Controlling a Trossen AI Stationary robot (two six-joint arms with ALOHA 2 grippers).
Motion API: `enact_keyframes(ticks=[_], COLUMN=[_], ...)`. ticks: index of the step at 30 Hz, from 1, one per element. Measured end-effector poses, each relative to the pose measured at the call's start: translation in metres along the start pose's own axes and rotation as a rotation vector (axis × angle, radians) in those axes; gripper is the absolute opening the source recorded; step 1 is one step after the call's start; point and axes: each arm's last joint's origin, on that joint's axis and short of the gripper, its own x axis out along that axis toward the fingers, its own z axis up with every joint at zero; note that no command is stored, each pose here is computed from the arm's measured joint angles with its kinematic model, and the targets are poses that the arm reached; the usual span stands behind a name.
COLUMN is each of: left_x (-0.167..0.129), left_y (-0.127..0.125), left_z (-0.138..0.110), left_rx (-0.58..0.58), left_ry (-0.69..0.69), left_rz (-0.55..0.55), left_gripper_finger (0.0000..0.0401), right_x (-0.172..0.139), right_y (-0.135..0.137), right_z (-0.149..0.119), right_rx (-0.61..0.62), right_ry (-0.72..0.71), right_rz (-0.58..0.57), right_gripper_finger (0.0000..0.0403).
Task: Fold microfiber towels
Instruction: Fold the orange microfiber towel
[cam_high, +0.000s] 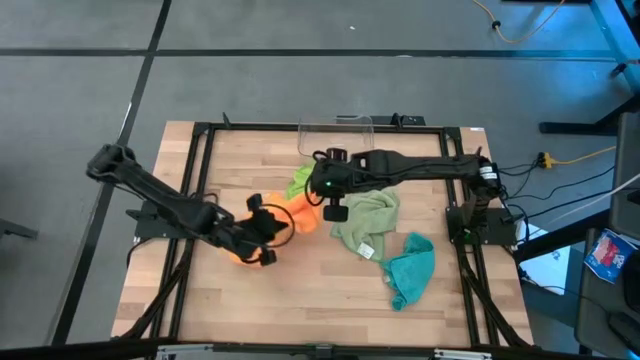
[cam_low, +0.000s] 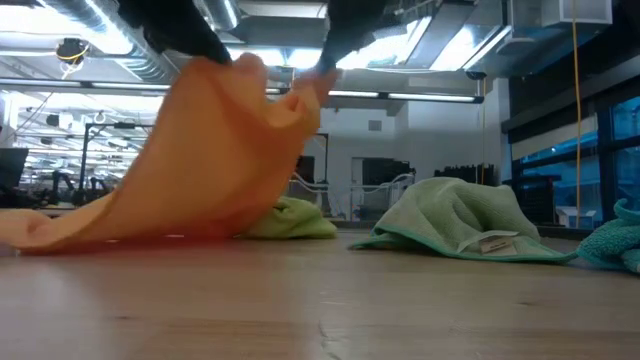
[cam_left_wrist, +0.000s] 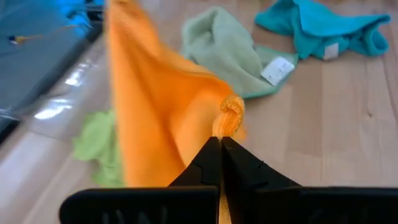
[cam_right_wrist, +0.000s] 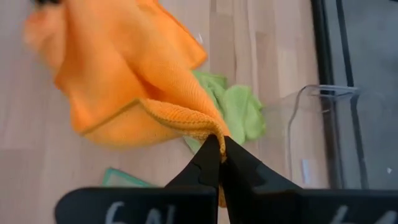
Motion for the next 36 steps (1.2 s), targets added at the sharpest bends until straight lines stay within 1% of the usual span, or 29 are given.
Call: enact_keyframes(ticks=[3,7,11,16,19,28,32,36], left_x=[-0.013,-0.029,-0.044,-0.065,-0.077,-0.106,-0.114,-0.115], left_y=[0.010,0.023,0.039,0.054,0.061,0.072,0.076,0.077], left_z=[0.006,0.016,0.025,0.035,0.045,0.078,0.087,0.086], left_rx=[0.006,0.048,0.032,0.025,0.023,0.050,0.052,0.071], left_ry=[-0.036,-0.116,-0.179,-0.262,-0.304,-0.397,-0.419,-0.407], left_rz=[0.010,0.025,0.032,0.034,0.027,0.047,0.046,0.051], left_gripper_finger=[0.0000,0.0000,0.0000,0.0000,0.0000,0.0000,0.0000,0.0000], right_x=[-0.017,-0.030,-0.041,-0.059,-0.070,-0.107,-0.117,-0.127], right_y=[-0.005,-0.009,-0.012,-0.017,-0.020,-0.029,-0.033,-0.035], right_z=[0.005,0.008,0.011,0.012,0.015,0.021,0.021,0.018], right_rx=[-0.001,-0.005,-0.022,-0.028,-0.022,-0.024,-0.026,-0.029], right_ry=[-0.006,-0.010,-0.026,-0.019,-0.040,-0.127,-0.162,-0.173], right_rz=[-0.009,-0.012,-0.014,-0.030,-0.036,-0.047,-0.054,-0.057], right_gripper_finger=[0.0008,0.0008,0.0008,0.0008,0.0008,0.0008,0.0008,0.0008])
